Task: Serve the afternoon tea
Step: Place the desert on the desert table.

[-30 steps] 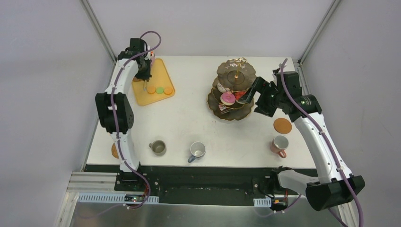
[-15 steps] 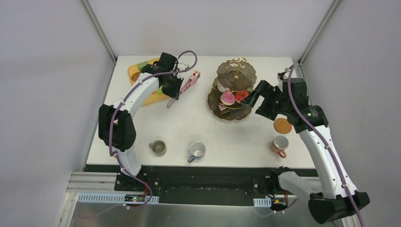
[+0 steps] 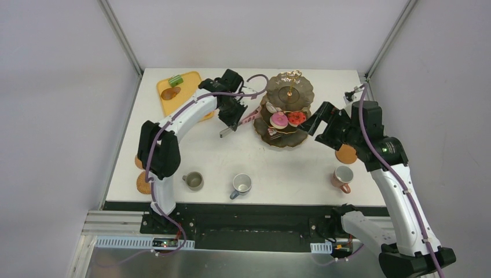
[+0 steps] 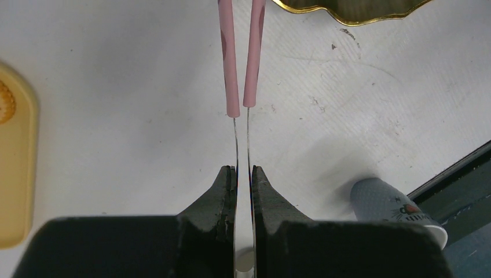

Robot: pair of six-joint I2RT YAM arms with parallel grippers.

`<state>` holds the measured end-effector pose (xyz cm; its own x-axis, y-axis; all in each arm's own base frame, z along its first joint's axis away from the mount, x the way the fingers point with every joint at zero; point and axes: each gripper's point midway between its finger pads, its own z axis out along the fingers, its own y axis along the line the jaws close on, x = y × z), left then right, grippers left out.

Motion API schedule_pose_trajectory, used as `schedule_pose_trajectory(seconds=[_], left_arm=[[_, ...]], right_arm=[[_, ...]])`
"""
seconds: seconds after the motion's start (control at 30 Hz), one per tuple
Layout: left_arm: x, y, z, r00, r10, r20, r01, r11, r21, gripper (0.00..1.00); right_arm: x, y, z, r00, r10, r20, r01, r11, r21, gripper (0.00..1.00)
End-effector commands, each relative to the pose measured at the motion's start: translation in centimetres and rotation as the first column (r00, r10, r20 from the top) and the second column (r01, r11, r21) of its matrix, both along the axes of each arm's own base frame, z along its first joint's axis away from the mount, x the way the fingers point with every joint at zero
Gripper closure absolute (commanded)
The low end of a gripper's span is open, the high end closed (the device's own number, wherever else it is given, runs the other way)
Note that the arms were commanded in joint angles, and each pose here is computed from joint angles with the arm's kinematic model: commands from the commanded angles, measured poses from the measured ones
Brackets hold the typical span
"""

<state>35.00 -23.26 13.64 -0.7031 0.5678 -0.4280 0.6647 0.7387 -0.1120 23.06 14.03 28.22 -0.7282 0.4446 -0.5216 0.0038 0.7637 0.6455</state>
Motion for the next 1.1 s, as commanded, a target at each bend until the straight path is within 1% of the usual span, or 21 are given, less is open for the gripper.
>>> schedule_pose_trajectory(seconds=[0.0, 0.07, 0.2, 0.33, 0.5, 0.7, 0.97, 1.07], left_arm=[[-0.9, -1.7, 0.2, 0.993, -0.121, -0.019, 0.121, 0.993, 0.009, 1.00], [-1.2, -2.5, -0.2, 0.986, -0.167, -0.016, 0.167, 0.986, 0.022, 1.00], [-1.3, -2.8, -0.7, 0.980, -0.199, -0.031, 0.200, 0.979, 0.038, 1.00], [-1.5, -2.1, -1.0, 0.975, -0.220, -0.040, 0.222, 0.972, 0.077, 1.00], [-2.0, -1.7, -0.9, 0.973, -0.224, -0.045, 0.227, 0.970, 0.086, 0.97], [-1.2, -0.8, -1.1, 0.983, -0.185, -0.013, 0.185, 0.972, 0.146, 0.90], [-1.1, -1.2, -1.1, 0.985, -0.174, -0.013, 0.174, 0.977, 0.121, 0.77], [-1.1, -1.3, -1.0, 0.985, -0.171, -0.014, 0.172, 0.978, 0.116, 0.73]], right_arm=[[-0.3, -0.5, 0.9, 0.999, -0.003, 0.038, 0.003, 1.000, -0.015, 0.01], [-0.3, -0.5, 0.9, 0.999, -0.001, 0.036, 0.002, 1.000, -0.014, 0.01], [-0.2, -0.4, 1.1, 0.999, 0.002, 0.034, -0.002, 1.000, -0.013, 0.01], [-0.2, -0.4, 1.1, 0.999, 0.000, 0.034, 0.000, 1.000, -0.016, 0.01], [-0.1, -0.3, 0.9, 1.000, 0.003, 0.025, -0.003, 1.000, -0.014, 0.01], [0.1, -0.2, 0.8, 1.000, 0.008, 0.019, -0.008, 1.000, -0.012, 0.01], [-0.2, -0.4, 0.8, 1.000, 0.003, 0.023, -0.002, 1.000, -0.015, 0.01], [-0.2, -0.4, 0.8, 1.000, 0.001, 0.025, -0.001, 1.000, -0.015, 0.01]])
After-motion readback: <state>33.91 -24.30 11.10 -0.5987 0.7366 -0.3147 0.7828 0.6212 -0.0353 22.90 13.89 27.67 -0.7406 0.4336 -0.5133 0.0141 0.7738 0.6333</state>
